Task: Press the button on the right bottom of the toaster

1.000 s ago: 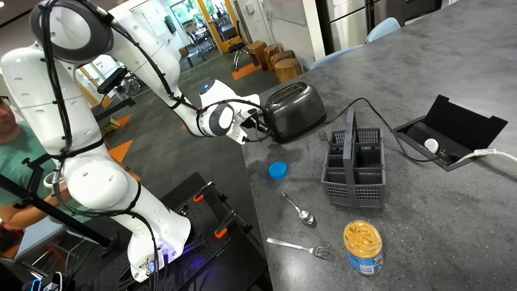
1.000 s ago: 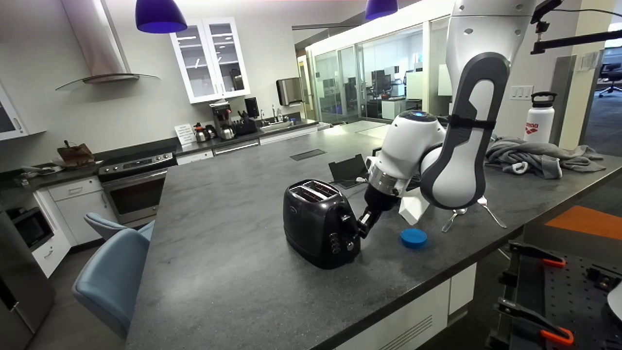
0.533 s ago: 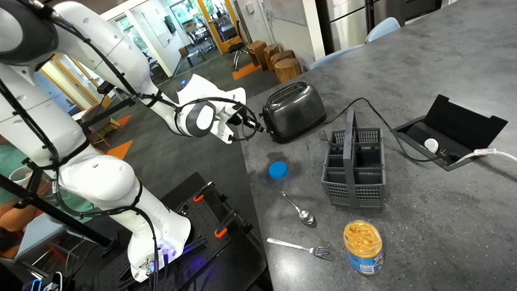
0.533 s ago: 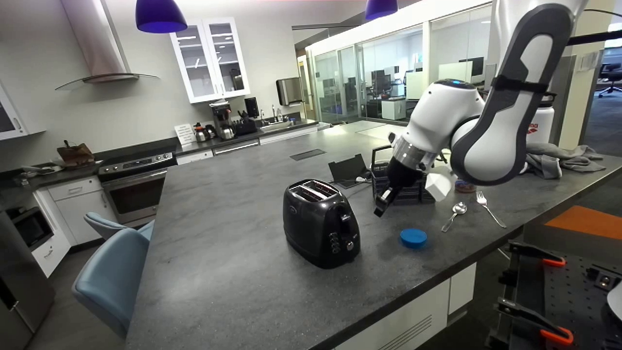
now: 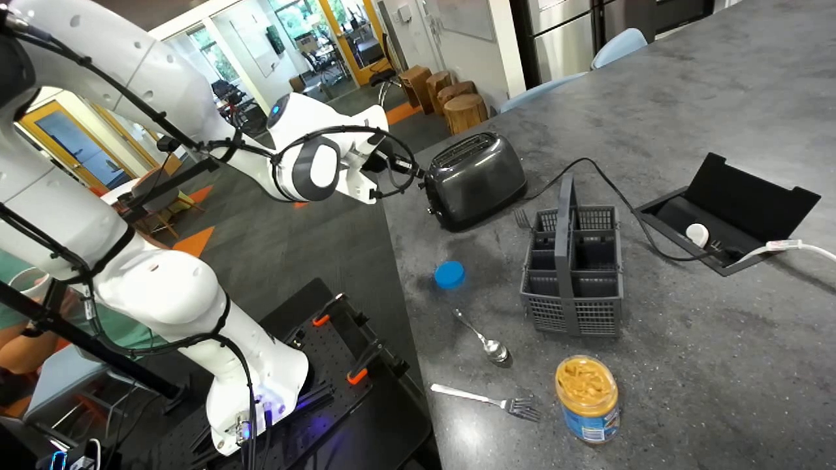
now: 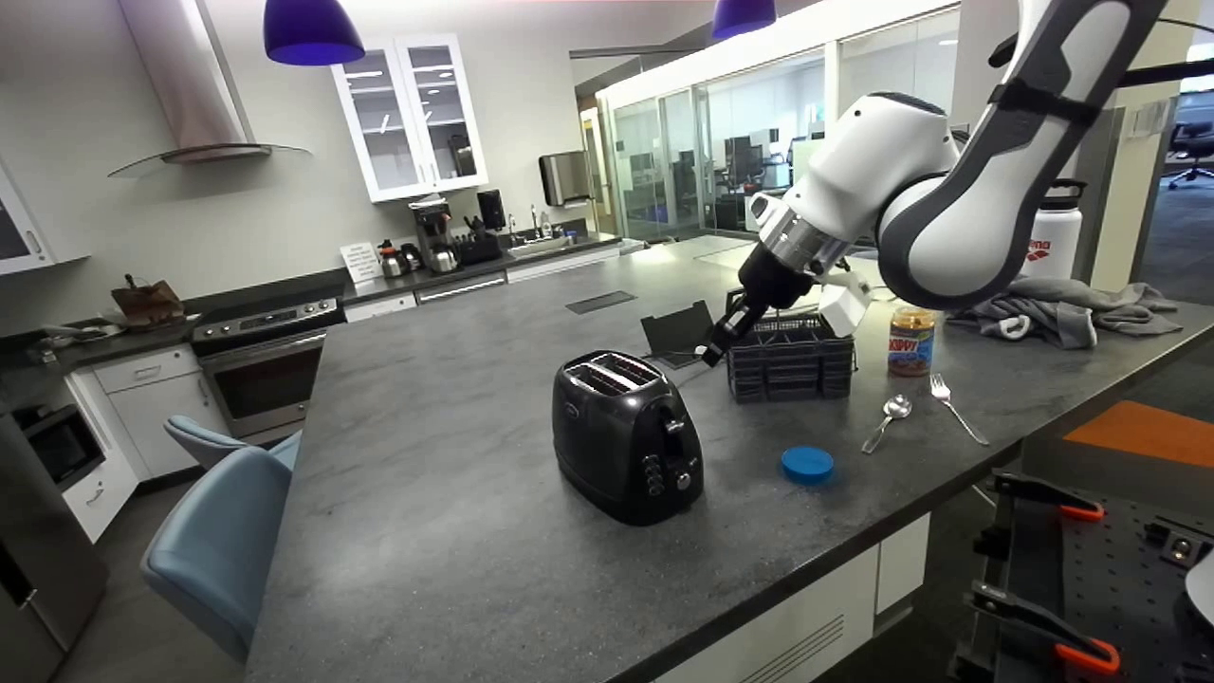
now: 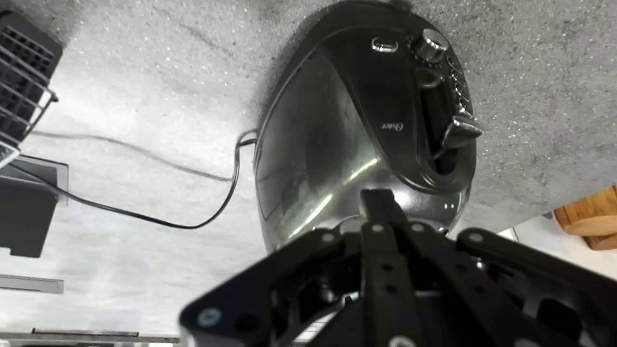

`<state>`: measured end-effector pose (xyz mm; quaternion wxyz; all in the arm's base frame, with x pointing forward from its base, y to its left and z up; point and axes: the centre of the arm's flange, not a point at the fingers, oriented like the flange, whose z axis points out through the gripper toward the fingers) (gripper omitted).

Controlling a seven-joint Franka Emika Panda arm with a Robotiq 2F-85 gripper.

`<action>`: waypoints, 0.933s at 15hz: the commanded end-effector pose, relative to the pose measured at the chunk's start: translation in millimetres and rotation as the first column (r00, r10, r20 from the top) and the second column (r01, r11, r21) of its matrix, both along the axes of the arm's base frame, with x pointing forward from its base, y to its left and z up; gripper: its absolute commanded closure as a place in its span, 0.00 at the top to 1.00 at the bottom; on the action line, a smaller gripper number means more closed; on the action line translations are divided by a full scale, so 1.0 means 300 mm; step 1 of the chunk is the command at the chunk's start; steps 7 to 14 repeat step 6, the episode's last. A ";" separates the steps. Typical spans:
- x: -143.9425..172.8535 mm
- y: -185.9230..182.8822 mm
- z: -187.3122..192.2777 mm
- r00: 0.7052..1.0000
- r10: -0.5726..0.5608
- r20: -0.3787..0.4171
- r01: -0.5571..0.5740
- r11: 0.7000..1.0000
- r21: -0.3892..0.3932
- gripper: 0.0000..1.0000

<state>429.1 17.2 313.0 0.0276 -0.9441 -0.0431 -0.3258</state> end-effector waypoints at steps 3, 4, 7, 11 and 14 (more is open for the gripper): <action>-0.182 0.014 0.104 0.999 0.042 0.030 -0.041 0.999 -0.011 0.00; -0.183 0.013 0.111 0.998 0.049 0.031 -0.049 0.999 -0.016 0.00; -0.184 0.014 0.124 0.998 0.052 0.029 -0.051 0.998 -0.021 0.00; -0.184 0.014 0.124 0.998 0.052 0.029 -0.051 0.998 -0.021 0.00; -0.184 0.014 0.124 0.998 0.052 0.029 -0.051 0.998 -0.021 0.00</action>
